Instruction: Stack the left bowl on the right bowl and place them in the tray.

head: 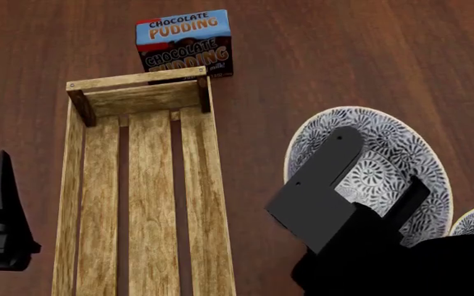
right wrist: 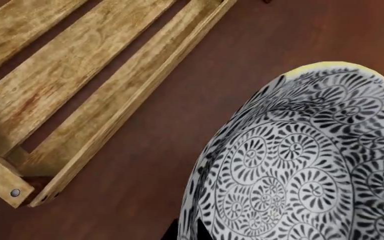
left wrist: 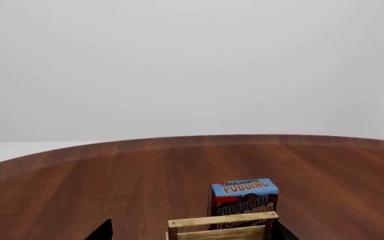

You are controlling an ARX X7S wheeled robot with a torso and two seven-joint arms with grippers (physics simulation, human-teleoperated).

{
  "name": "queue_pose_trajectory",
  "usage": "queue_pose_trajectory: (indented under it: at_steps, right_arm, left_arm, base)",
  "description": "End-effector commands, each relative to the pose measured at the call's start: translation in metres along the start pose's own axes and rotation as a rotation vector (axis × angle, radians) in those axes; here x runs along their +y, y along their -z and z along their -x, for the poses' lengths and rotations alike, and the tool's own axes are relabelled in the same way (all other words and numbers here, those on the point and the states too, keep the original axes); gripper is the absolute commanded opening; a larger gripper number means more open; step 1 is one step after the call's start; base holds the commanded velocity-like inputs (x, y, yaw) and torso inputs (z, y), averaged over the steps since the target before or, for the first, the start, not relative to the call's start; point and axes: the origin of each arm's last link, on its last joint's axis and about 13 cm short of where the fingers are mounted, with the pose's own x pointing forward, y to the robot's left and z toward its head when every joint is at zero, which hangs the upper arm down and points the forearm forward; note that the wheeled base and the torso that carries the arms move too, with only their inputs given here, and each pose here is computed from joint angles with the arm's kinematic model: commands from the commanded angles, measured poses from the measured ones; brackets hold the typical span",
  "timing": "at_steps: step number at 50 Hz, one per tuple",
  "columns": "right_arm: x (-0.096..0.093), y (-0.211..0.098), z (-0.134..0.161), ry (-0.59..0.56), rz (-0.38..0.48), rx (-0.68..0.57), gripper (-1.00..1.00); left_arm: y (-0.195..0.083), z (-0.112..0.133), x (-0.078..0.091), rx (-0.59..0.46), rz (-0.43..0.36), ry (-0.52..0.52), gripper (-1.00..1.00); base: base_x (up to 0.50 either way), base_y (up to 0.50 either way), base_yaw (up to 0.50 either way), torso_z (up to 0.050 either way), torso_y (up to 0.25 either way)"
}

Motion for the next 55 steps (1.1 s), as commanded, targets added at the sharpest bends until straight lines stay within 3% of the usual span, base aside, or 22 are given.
queue_pose_trajectory:
  at_steps: [1,34,55]
  right_arm:
    - [-0.012,-0.015,0.022,0.128,0.031,-0.009,-1.00]
    - [-0.049,0.008,0.044,0.319,-0.114,0.227,-1.00]
    - [-0.050,0.033,0.045,0.341,-0.183,0.346,-1.00]
  left_arm:
    - [-0.002,0.000,0.001,-0.006,0.003,-0.004,1.00]
    - [-0.007,-0.001,0.004,-0.018,0.012,-0.018,1.00]
    - [-0.009,0.000,0.005,-0.024,0.013,-0.022,1.00]
  base:
    - [0.00,0.00,0.00,0.000,0.000]
    - [0.00,0.00,0.00,0.000,0.000]
    - [0.00,0.00,0.00,0.000,0.000]
